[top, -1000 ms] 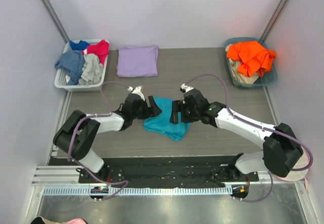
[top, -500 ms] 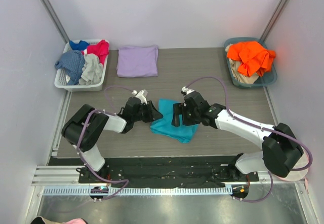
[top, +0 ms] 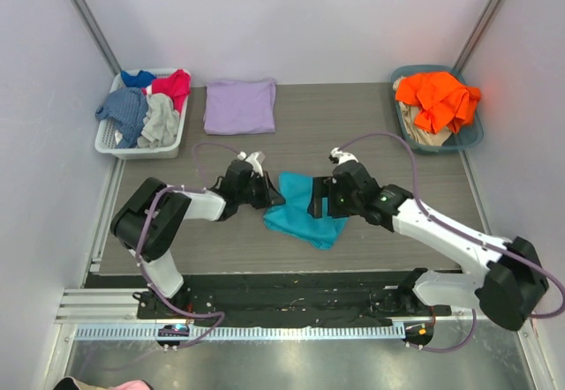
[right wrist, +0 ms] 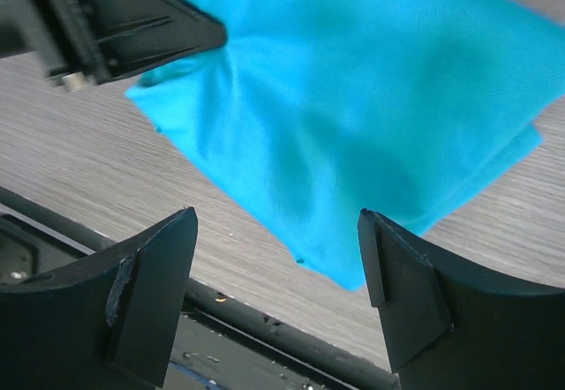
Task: Fold and stack the t-shirts
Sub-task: Neatly place the folded tshirt to the corner
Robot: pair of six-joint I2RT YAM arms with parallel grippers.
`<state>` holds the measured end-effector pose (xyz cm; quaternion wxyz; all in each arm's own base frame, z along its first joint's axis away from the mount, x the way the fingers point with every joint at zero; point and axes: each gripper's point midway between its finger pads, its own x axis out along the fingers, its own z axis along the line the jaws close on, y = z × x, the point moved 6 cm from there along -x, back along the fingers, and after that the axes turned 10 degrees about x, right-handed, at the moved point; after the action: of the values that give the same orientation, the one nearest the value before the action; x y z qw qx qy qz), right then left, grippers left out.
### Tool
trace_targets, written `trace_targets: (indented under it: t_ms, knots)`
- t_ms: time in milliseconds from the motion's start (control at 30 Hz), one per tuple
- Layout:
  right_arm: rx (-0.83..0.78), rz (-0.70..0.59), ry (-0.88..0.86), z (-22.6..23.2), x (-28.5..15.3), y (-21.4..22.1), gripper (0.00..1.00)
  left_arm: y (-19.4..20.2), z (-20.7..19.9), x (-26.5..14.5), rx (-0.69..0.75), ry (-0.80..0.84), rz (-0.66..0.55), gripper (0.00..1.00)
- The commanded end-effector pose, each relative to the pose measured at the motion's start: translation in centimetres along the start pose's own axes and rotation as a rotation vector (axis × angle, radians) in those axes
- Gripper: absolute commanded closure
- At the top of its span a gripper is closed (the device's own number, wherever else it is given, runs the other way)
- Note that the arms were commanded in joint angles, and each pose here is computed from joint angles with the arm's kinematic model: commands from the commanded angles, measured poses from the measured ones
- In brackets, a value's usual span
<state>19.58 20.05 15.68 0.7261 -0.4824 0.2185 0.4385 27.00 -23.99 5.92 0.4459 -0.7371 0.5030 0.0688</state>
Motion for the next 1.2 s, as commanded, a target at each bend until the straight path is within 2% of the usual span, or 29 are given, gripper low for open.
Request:
trace_targets:
  t_ms: [0,200,367,400,767,800,867,900,933,1000,1067,1100,1167]
  knots:
    - [0.046,-0.102,0.016,-0.6,-2.8,-0.7,0.18,-2.4,-0.3,0.3,0.102,-0.091,0.055,1.0]
    - [0.058,-0.089,0.048,-2.0,-3.4,0.7,0.18,-7.6,-1.7,3.6,0.18,-0.092,0.031,1.0]
    - [0.064,-0.064,0.072,-2.9,-2.9,1.7,0.18,-9.0,-1.3,7.2,0.18,-0.079,0.052,1.0]
    - [0.065,-0.061,0.076,-3.0,-2.8,1.8,0.18,-10.5,-2.0,7.7,0.192,-0.067,0.021,1.0]
    - [0.077,-0.059,0.129,-3.9,-1.8,2.3,0.18,-16.8,-2.0,14.8,0.18,-0.1,-0.109,1.0]
    - [0.078,-0.056,0.132,-4.0,-1.7,2.4,0.18,-18.9,-2.8,15.0,0.194,-0.106,-0.163,1.0]
    - [0.077,-0.053,0.134,-4.1,-1.5,2.5,0.18,-18.8,-1.4,16.4,0.19,-0.149,-0.139,1.0]
    - [0.081,-0.045,0.138,-4.1,-1.3,2.6,0.18,-21.2,-2.2,16.3,0.2,-0.147,-0.193,1.0]
    - [0.08,-0.044,0.137,-4.1,-1.1,2.6,0.18,-20.5,-0.7,17.5,0.188,-0.184,-0.163,1.0]
    - [0.085,-0.034,0.14,-4.2,-0.8,2.9,0.18,-23.1,-1.0,17.7,0.194,-0.186,-0.225,1.0]
    - [0.087,-0.025,0.139,-4.3,-0.4,3.1,0.18,-23.0,0.7,18.9,0.183,-0.228,-0.221,1.0]
    - [0.09,-0.019,0.135,-4.3,-0.3,3.3,0.18,-24.9,0.6,18.4,0.185,-0.228,-0.265,1.0]
    - [0.095,-0.015,0.138,-4.5,0.0,3.5,0.18,-25.4,1.8,18.7,0.177,-0.262,-0.286,1.0]
